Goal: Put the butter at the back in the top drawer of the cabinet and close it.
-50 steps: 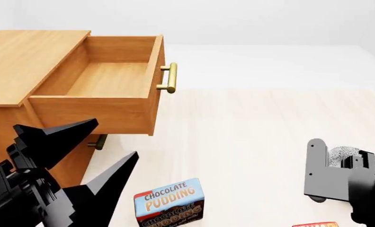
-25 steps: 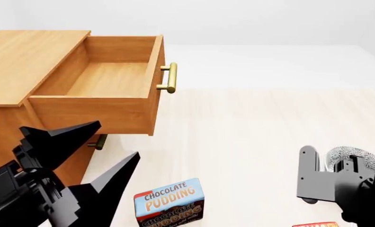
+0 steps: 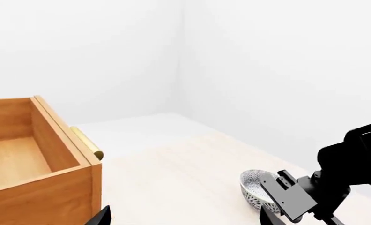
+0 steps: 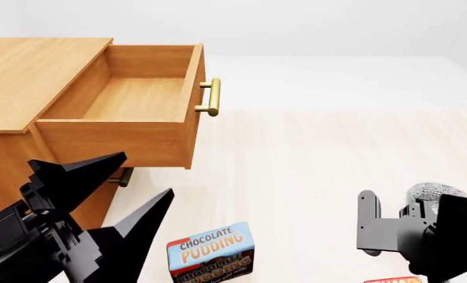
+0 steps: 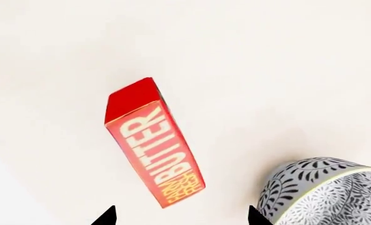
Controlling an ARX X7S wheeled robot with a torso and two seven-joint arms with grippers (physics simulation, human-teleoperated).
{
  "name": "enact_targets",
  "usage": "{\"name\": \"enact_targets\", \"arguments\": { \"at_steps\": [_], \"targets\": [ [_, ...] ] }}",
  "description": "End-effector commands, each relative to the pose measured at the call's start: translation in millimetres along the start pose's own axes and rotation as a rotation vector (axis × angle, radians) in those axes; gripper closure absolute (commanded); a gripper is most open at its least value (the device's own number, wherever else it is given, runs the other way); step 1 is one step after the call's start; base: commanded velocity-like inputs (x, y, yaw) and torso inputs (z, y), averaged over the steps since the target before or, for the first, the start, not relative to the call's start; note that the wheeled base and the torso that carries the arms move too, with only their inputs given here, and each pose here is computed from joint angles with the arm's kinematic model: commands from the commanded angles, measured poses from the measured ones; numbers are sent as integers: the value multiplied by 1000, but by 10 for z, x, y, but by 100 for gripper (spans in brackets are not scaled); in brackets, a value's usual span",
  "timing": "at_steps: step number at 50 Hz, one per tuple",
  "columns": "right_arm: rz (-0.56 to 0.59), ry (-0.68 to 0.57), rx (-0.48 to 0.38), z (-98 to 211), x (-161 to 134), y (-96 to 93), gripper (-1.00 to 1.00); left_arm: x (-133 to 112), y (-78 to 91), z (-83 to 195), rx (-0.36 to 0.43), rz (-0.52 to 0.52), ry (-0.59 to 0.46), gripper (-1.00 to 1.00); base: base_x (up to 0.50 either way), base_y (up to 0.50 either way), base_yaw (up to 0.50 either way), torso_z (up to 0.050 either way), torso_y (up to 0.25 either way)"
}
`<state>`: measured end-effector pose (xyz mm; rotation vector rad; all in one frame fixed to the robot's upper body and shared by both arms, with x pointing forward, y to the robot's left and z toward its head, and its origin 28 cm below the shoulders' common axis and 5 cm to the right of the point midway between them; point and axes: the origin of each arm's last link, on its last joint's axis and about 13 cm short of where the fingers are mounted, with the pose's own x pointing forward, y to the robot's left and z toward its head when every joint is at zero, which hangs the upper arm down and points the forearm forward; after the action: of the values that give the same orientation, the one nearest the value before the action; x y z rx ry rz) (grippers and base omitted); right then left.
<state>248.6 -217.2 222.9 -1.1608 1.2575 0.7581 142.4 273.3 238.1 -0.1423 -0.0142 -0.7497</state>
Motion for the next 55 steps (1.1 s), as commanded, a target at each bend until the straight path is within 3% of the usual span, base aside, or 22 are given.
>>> {"name": "enact_targets", "arguments": {
  "at_steps": [1,55],
  "targets": [
    [8,-1,-23,54,104,-47,-100,7,14,-12,-8,3,-1,-100,0,0,0,0,0],
    [50,2,-59,118,417,21,-100,24,33,-52,-19,-4,12,-100,0,0,0,0,0]
  ]
}}
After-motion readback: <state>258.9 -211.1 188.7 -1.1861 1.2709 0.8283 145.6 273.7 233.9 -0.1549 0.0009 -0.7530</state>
